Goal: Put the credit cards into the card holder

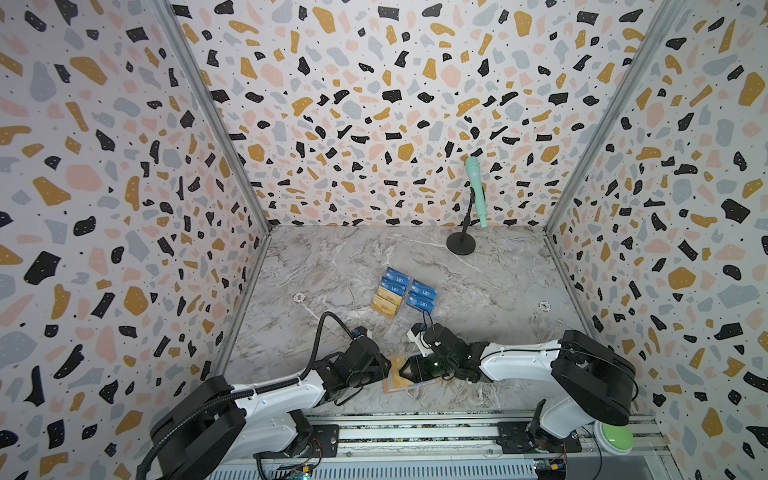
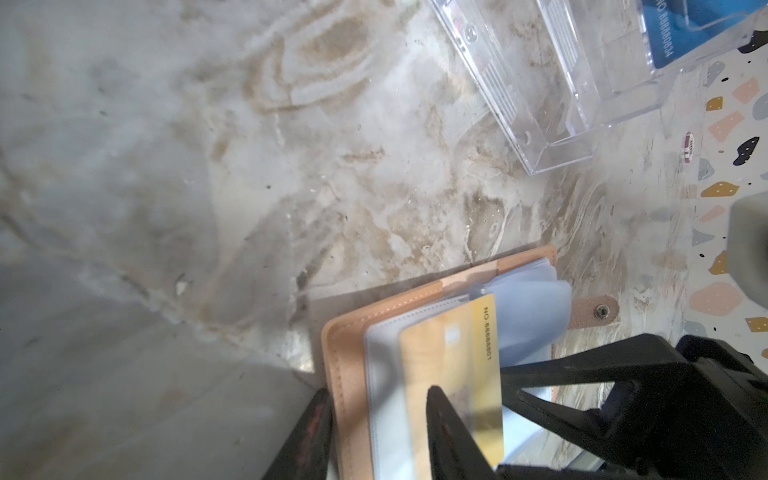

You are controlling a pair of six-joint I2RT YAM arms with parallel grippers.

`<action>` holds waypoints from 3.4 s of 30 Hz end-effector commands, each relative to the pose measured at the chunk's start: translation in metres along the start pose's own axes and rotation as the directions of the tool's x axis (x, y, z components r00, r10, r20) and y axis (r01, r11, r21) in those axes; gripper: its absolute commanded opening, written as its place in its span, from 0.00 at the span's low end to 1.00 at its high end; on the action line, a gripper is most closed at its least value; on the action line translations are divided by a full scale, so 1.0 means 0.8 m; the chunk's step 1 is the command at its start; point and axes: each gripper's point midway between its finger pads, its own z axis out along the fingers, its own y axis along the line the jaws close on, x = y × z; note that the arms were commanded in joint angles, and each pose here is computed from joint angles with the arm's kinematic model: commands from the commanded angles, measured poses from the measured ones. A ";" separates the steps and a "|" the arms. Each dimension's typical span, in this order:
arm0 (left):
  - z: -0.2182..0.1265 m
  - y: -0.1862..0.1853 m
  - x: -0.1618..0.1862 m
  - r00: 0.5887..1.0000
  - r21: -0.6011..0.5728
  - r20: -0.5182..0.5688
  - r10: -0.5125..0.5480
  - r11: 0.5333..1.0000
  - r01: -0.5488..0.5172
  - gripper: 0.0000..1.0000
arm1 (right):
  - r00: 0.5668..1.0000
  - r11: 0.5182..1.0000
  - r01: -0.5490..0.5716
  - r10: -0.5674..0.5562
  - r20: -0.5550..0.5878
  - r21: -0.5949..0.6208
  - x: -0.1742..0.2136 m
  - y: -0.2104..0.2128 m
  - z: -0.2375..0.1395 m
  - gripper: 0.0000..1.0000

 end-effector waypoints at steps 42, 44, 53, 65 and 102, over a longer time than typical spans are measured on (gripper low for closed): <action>-0.015 -0.059 -0.019 0.996 0.067 -0.021 0.089 0.994 -0.088 0.41 | 0.991 0.986 0.137 -0.137 -0.012 0.091 -0.025 -0.026 -0.040 0.29; -0.012 -0.074 -0.012 0.995 0.105 -0.038 0.092 0.991 -0.087 0.40 | 0.989 0.985 0.146 -0.146 -0.011 0.094 -0.025 -0.031 -0.040 0.27; 0.020 -0.092 0.012 0.996 0.181 -0.085 0.008 0.983 0.008 0.37 | 0.996 0.980 0.089 -0.087 -0.019 0.180 -0.007 -0.081 -0.055 0.15; 0.032 -0.035 0.018 0.979 -0.029 -0.129 0.157 0.986 -0.162 0.36 | 0.999 0.966 0.005 0.003 -0.034 0.257 0.032 -0.116 -0.071 0.10; 0.057 -0.117 0.027 0.980 0.211 -0.196 0.041 0.977 0.001 0.37 | 1.000 0.971 0.026 -0.023 -0.013 0.238 0.015 -0.103 -0.072 0.10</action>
